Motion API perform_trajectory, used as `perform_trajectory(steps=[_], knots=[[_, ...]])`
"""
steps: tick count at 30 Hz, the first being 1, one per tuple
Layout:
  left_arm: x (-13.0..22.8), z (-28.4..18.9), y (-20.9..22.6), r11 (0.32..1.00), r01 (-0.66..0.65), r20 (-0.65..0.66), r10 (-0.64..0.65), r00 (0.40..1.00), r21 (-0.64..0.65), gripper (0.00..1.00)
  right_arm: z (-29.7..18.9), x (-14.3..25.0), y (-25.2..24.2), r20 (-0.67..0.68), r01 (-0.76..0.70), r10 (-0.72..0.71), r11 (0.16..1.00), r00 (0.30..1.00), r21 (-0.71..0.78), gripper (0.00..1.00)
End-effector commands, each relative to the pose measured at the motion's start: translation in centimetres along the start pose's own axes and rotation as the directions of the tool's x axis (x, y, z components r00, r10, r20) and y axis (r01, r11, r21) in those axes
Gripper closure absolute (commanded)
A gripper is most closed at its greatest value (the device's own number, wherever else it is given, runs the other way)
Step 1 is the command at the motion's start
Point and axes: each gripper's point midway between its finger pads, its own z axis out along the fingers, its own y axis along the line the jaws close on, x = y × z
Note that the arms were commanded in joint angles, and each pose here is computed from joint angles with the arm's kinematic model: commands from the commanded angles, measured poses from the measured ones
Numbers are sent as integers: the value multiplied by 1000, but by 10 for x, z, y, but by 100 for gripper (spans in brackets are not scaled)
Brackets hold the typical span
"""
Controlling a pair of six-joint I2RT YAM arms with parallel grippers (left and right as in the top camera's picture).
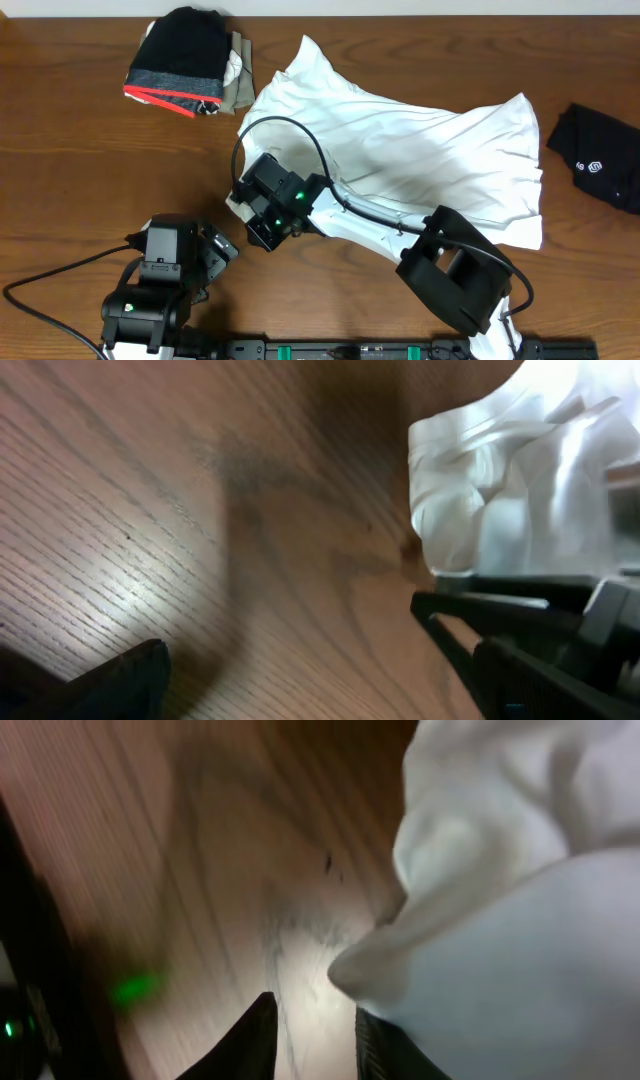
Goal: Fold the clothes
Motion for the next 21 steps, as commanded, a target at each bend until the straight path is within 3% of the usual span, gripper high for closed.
perform_trajectory(steps=[1, 11, 21], knots=[[-5, -3, 1, 1000, 19, 24, -18, 1000, -10, 2, -2, -9, -16, 36, -61, 60, 997, 998, 36, 75], [-5, -3, 1, 1000, 19, 24, -18, 1000, -10, 2, -4, -29, -67, 126, -112, 93, 983, 988, 149, 76], [-4, -3, 3, 1000, 18, 20, -18, 1000, -15, 2, 0, -24, -127, 148, -195, 160, 945, 976, 264, 81]])
